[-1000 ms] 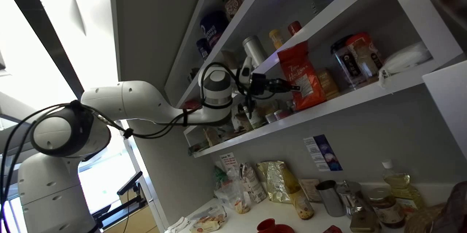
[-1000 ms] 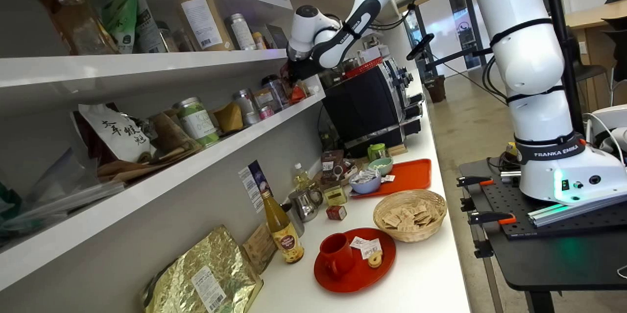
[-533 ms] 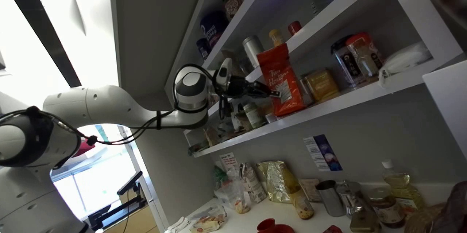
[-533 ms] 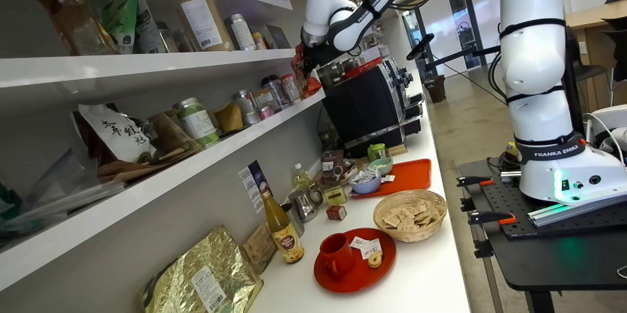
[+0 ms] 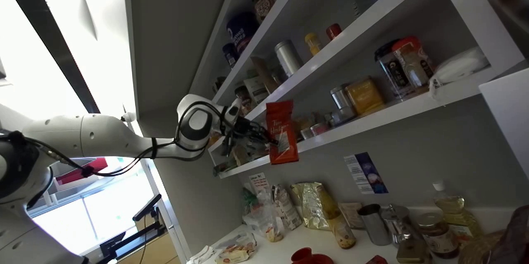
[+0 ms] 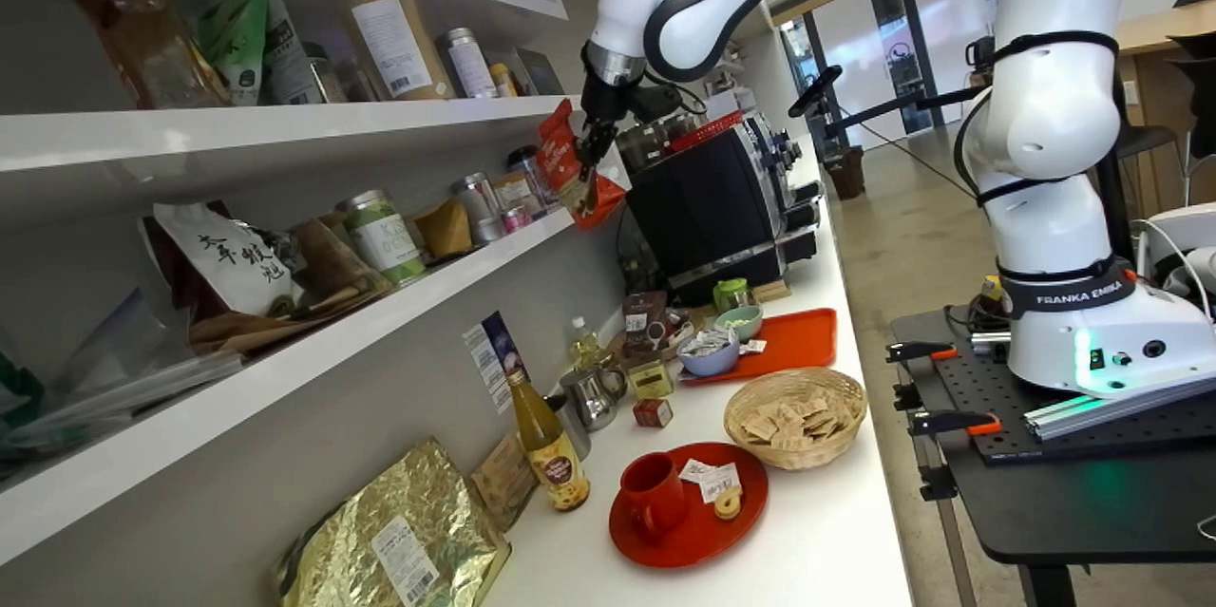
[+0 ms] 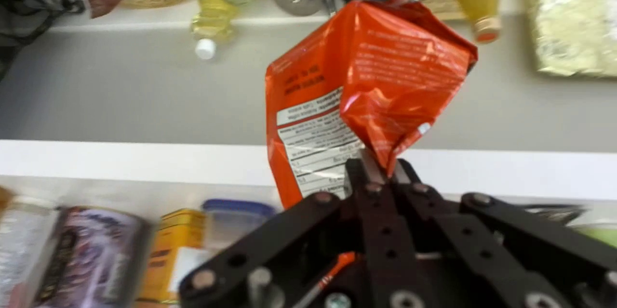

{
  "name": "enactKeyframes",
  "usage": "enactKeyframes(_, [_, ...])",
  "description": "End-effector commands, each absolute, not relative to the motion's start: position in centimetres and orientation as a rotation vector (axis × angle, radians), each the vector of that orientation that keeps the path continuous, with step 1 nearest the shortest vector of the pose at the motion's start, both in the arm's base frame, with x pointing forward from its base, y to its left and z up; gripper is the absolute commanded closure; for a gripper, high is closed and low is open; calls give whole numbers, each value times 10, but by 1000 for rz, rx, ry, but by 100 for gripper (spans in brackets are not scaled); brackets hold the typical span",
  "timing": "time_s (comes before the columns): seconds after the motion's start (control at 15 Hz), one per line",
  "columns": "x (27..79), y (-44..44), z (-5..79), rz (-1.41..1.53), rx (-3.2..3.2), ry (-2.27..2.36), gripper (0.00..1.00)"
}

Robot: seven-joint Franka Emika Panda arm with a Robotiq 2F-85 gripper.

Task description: Remove the orange packet from the shelf

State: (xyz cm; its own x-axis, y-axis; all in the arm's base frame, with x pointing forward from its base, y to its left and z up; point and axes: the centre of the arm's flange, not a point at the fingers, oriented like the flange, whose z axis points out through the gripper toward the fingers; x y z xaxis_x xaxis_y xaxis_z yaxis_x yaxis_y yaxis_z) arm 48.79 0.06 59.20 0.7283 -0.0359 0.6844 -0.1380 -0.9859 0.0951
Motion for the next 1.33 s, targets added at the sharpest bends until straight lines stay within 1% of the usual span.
enactKeyframes(0.0, [472,93,565,1022,2938,95,98])
enactKeyframes(0.27, [447,193,518,954,3045,375,98])
enactKeyframes(0.47, [429,243,483,907,3065,528,98])
enactKeyframes(1.0, [401,303,389,836,3080,796,98])
enactKeyframes(1.27, [404,326,344,815,3076,916,98])
